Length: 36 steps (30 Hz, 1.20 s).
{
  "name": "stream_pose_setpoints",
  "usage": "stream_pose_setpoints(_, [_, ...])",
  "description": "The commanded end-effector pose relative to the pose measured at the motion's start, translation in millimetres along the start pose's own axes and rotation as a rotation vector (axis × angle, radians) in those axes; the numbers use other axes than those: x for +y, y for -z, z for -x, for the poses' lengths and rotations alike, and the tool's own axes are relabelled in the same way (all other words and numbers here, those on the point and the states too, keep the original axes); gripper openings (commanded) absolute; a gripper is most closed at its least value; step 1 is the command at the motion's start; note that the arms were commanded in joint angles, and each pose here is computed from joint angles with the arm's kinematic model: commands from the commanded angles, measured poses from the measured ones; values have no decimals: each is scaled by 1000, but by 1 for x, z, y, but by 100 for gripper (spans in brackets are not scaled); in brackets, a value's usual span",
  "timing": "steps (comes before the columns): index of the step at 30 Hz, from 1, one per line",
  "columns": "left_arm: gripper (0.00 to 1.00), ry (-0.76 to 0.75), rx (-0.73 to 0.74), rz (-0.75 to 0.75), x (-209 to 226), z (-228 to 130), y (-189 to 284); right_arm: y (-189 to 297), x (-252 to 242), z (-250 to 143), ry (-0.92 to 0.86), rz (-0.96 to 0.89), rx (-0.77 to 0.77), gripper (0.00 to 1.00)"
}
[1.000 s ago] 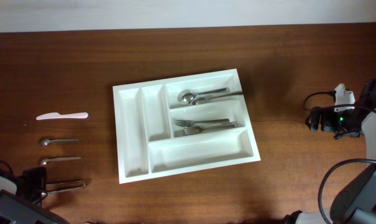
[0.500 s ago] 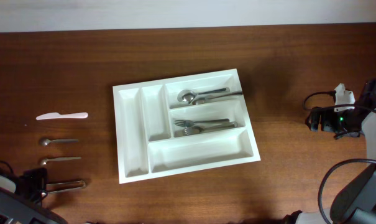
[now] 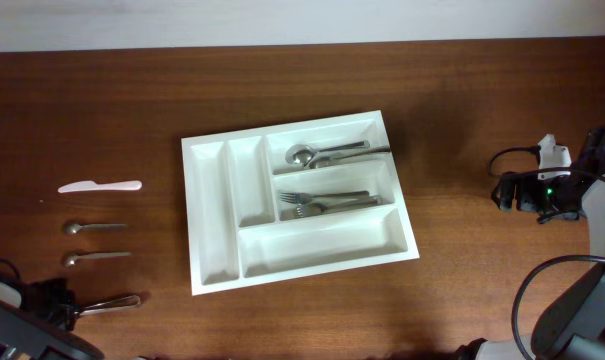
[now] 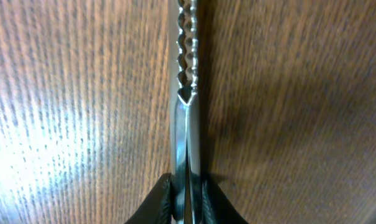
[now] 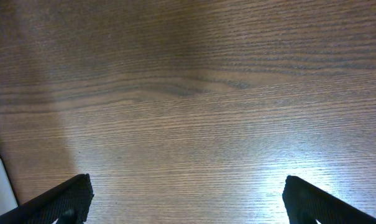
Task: Pack container
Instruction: 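Lift the tongs and carry them over the tray with the left gripper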
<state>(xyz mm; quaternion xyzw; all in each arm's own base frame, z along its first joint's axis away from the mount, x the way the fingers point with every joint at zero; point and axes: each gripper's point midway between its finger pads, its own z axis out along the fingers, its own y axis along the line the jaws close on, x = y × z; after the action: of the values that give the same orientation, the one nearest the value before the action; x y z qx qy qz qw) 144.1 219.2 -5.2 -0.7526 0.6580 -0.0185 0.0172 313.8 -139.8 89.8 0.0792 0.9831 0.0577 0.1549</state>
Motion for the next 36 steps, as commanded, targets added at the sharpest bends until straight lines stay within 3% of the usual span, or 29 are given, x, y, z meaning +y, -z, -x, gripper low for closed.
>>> stream_pose_setpoints(1, [15,-34,21,-36,-12,2,4,0,1,0,3,16,-6,99])
stream_pose_setpoints(7, [11,-149,-52,-99,-44,14,46,0,1,0,3,16,-6,99])
stream_pose_setpoints(11, [11,-275,-146,-235,-87,12,105,0,1,0,3,16,-6,99])
stream_pose_setpoints(15, [11,-490,-271,-404,-134,-12,179,0,1,0,3,16,-6,99])
stream_pose_setpoints(19, [11,-732,-377,-546,-164,-68,241,0,1,0,3,16,-6,99])
stream_pose_setpoints(24, [11,-989,-363,-696,-173,-164,276,0,1,0,3,16,-6,99])
stream_pose_setpoints(26, [11,-1103,-332,-737,-171,-203,281,0,1,0,3,16,-6,99])
stream_pose_setpoints(28, [11,-1322,-292,-773,-164,-258,281,0,1,0,3,16,-6,99])
stream_pose_setpoints(30, [11,-1467,-269,-784,-155,-291,277,0,1,0,3,16,-6,99])
stream_pose_setpoints(36, [22,-1877,-190,-747,-117,-361,256,0,1,0,3,16,-6,99])
